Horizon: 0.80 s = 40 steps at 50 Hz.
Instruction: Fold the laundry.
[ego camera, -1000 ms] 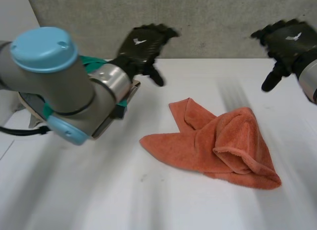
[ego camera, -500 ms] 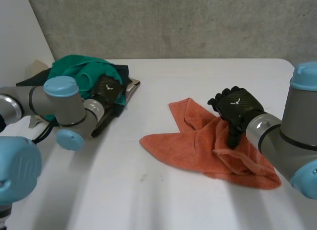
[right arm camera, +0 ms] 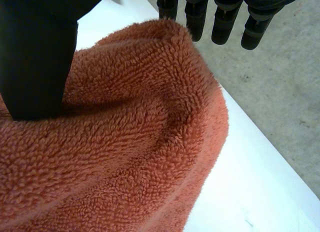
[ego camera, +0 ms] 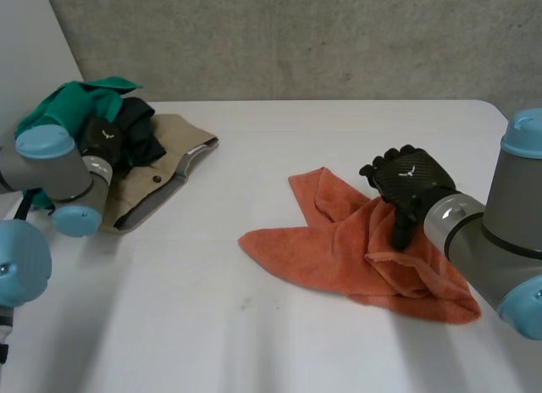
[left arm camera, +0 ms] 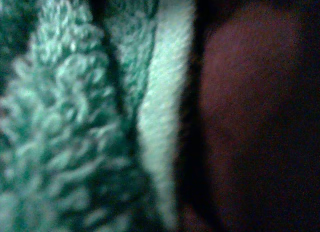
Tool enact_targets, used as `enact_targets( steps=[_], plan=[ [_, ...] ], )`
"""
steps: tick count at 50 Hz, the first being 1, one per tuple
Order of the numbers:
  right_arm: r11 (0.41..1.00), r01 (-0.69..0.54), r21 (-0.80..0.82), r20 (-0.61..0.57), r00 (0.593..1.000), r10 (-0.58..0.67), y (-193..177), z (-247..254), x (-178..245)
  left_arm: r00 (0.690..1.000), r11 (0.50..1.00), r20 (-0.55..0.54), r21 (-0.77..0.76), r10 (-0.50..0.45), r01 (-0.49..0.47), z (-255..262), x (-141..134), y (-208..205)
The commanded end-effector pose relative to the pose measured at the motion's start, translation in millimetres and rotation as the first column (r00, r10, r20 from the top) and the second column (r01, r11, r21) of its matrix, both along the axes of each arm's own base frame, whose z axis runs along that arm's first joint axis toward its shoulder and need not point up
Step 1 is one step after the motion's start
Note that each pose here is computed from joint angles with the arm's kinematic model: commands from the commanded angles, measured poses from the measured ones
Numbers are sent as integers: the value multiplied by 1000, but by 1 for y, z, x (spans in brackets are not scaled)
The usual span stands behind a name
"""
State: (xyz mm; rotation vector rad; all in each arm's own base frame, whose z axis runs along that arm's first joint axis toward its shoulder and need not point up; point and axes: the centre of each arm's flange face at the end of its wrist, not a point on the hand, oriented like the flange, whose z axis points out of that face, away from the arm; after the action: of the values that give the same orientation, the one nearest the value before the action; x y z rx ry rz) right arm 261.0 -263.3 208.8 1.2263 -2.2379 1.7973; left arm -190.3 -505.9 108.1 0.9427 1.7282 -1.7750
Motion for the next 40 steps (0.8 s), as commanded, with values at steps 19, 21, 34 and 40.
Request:
enact_targets(
  steps=[19,21,34,40],
  plan=[
    [993,76,-93,-28,996,-79,-1,81,-36,857,879,-348,154,-380,452,107,-118,208],
    [995,75,-62,-62,995,-79,1,78,-41,831,835,-368,207,-416,510,97,-135,237],
    [996,-53,76,-82,995,59,22,25,-36,782,688,-356,375,-512,622,25,-188,295],
    [994,-83,73,-68,994,88,30,-3,-35,789,687,-319,387,-525,615,9,-192,288]
  ],
)
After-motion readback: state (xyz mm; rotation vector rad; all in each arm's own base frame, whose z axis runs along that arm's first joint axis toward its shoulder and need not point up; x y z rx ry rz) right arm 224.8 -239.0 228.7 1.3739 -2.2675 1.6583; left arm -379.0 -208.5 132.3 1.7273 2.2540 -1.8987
